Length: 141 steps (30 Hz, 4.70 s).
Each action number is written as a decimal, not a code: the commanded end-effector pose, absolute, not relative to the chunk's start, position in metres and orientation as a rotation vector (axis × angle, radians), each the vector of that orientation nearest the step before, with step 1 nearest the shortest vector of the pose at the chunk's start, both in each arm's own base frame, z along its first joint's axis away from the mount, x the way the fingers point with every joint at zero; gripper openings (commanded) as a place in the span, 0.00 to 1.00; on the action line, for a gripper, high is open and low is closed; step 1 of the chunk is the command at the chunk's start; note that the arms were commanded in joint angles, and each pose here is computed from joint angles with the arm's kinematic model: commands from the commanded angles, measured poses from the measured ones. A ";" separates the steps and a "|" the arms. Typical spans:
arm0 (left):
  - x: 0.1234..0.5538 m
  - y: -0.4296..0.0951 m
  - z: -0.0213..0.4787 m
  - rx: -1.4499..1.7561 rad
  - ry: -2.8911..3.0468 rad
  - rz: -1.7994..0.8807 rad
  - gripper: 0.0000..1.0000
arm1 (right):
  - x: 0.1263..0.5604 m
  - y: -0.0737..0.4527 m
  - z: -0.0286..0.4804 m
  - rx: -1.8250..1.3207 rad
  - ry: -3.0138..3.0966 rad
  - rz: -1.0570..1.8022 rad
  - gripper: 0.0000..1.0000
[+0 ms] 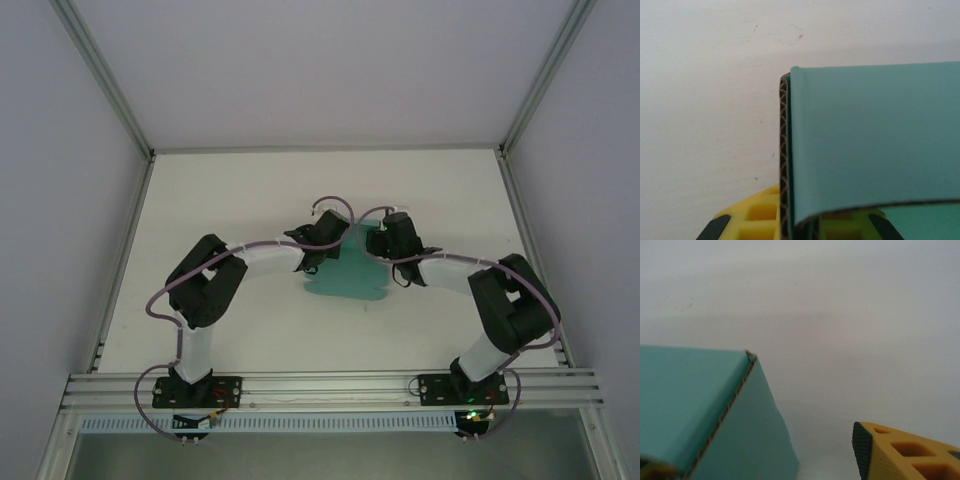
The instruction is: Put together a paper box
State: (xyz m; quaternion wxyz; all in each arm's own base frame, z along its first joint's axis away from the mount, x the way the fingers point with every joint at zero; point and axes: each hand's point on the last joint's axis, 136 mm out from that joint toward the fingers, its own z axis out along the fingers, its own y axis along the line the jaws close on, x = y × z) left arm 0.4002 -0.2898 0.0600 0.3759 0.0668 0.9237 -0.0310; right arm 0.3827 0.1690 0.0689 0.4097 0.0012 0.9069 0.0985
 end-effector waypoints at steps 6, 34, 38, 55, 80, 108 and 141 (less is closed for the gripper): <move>0.386 -0.270 0.027 0.173 2.478 0.038 0.03 | 0.400 0.186 0.083 0.029 2.230 0.189 0.24; 0.371 -0.280 0.091 0.144 2.396 -0.221 0.42 | 0.391 0.181 0.076 0.038 2.271 -0.032 0.00; 0.373 -0.270 0.082 0.128 2.409 -0.175 0.43 | 0.391 0.180 0.077 0.043 2.268 -0.032 0.00; 0.406 -0.275 0.057 0.062 2.375 -0.146 0.26 | 0.388 0.188 0.074 -0.002 2.276 0.002 0.00; 0.419 -0.213 0.061 -0.152 2.122 0.368 0.00 | 0.383 0.177 0.065 0.034 2.316 -0.075 0.00; 0.416 -0.266 0.089 -0.044 2.264 -0.048 0.42 | 0.382 0.178 0.064 0.035 2.329 -0.065 0.00; 0.426 -0.212 0.037 -0.128 2.210 0.327 0.00 | 0.381 0.175 0.066 0.054 2.329 -0.084 0.00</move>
